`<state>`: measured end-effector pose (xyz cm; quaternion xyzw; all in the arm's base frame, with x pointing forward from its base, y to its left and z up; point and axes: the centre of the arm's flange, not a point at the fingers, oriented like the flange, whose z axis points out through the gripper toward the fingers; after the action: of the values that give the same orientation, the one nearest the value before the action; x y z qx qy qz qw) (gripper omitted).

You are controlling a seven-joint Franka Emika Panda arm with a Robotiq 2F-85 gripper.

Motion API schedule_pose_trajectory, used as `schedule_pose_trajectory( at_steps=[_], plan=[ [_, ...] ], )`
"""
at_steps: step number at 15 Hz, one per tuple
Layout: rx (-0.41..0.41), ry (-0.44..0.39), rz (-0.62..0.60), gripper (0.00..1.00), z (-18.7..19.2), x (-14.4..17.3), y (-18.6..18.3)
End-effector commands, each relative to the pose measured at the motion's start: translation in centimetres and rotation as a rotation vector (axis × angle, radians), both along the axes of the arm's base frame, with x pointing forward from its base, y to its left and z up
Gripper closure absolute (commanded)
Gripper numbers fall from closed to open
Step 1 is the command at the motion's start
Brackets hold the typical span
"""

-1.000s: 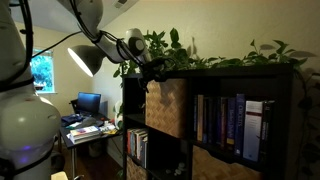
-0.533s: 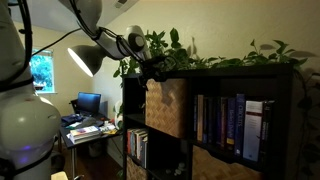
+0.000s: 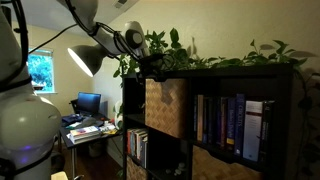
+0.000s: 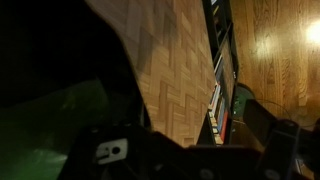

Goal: Partially pull out the basket from the shelf, remove socks from it and put them on top of the shelf, and then push the basket back into the shelf

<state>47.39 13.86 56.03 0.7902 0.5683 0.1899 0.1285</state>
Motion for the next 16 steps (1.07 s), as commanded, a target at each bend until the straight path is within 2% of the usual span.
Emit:
schedule_pose_trajectory(
  at_steps=[1, 6, 16],
  plan=[
    [0.039, 0.071, 0.005, 0.00, -0.1, -2.9, -0.8],
    [0.082, 0.147, 0.016, 0.00, 0.0, -3.6, -1.2],
    [0.060, 0.203, 0.009, 0.00, 1.0, -5.6, -1.1]
  ],
)
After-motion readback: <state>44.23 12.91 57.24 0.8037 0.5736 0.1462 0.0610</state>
